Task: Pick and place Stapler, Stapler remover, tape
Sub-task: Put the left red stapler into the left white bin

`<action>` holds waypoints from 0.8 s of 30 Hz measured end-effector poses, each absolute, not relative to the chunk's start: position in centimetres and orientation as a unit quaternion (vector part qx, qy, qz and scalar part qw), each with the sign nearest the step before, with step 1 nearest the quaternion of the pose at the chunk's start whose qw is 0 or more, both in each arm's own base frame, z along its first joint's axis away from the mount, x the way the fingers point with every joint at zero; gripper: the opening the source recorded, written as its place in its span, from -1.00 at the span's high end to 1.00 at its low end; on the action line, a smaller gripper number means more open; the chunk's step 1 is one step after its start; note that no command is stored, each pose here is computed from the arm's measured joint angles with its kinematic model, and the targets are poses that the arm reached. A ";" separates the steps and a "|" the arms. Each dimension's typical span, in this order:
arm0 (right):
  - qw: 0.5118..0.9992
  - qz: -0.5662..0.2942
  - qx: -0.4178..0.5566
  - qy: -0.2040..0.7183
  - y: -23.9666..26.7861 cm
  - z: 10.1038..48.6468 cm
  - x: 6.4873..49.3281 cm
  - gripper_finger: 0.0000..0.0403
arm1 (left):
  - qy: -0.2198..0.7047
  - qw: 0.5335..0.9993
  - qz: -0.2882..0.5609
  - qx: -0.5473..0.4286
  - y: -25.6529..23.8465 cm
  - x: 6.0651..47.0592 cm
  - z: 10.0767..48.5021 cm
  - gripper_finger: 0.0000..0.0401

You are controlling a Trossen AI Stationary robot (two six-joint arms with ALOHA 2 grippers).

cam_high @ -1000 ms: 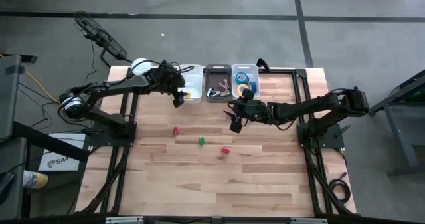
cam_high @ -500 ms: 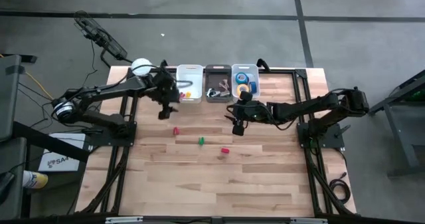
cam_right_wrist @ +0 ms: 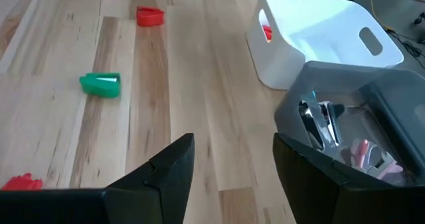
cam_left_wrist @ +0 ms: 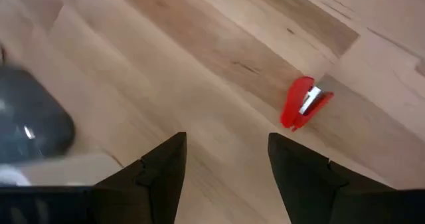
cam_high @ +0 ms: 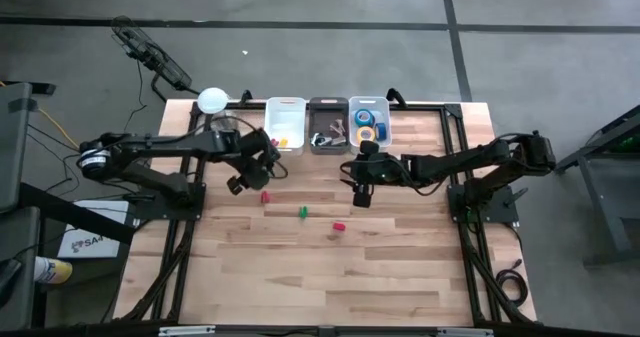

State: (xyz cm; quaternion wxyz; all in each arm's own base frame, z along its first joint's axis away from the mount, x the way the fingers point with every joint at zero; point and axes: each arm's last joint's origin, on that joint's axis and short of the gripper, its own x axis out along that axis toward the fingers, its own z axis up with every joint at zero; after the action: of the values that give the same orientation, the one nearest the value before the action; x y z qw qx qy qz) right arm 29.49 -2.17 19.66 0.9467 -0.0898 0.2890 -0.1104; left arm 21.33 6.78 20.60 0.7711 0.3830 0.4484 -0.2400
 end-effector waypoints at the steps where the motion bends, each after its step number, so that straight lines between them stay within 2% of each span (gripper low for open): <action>1: 0.946 -0.110 -0.090 0.291 -2.2 19.6 29.5 0.02 | 0.447 0.762 -0.246 0.398 6.5 21.4 20.6 -0.04; 14: 0.948 -0.089 -0.080 0.296 -2.0 19.5 29.4 0.02 | 0.467 0.676 -0.300 0.485 3.6 21.4 20.2 -0.04; 24: 0.949 -0.079 -0.082 0.294 -1.4 19.5 29.5 0.02 | 0.473 0.663 -0.316 0.486 3.5 21.8 19.5 -0.04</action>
State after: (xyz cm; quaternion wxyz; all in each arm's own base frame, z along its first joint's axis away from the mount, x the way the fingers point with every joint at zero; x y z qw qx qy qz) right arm 29.47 -1.44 19.52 0.9491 -0.0822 0.2937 -0.0786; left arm 21.81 3.49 19.54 0.6632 0.4865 0.4728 -0.3161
